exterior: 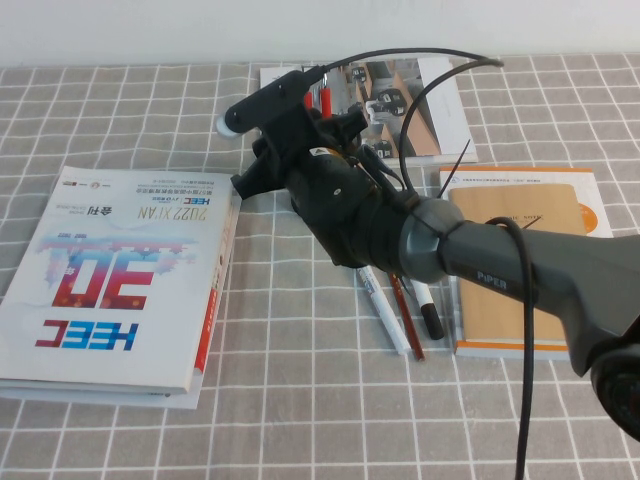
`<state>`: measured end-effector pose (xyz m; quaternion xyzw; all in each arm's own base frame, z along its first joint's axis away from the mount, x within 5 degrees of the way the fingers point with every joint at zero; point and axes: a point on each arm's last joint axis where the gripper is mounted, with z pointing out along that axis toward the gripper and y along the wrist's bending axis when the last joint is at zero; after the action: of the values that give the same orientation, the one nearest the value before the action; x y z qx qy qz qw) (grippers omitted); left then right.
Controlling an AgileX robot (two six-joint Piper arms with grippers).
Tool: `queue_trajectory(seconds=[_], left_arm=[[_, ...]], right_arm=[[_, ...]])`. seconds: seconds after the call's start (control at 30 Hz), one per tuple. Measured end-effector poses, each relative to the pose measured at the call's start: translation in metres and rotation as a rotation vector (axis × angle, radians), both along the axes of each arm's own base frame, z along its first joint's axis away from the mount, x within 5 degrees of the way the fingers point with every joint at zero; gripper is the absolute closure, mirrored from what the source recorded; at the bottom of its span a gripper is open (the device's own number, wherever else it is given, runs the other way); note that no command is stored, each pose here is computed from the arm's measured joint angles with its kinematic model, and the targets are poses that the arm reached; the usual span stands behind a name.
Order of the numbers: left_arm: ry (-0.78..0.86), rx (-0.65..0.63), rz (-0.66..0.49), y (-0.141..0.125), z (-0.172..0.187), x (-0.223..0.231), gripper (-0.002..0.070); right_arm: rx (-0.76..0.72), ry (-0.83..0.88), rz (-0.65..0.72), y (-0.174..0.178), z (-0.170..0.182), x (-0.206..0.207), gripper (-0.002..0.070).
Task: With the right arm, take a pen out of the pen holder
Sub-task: 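Take a marker out of the pen holder and lay it on the table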
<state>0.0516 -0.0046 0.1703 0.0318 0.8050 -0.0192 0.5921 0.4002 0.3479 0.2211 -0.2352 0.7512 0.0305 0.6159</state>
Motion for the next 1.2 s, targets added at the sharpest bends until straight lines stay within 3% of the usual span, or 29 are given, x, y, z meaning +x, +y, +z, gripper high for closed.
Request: queue_trajectory(seconds=[0.23,0.83,1.2], left_arm=[[0.000,0.000,0.000,0.0000,0.0000,0.0000,0.0680],[0.000,0.000,0.000,0.0000,0.0000,0.0000,0.0680],[0.000,0.000,0.000,0.0000,0.0000,0.0000,0.0680]], right_arm=[[0.001,0.003,0.002,0.0001,-0.0005,-0.0002,0.0451],[-0.004,-0.003,0.005,0.0003,-0.0002,-0.0002,0.0562],[-0.011,-0.012,0.010,0.0004,0.0007,-0.0002,0.0573]])
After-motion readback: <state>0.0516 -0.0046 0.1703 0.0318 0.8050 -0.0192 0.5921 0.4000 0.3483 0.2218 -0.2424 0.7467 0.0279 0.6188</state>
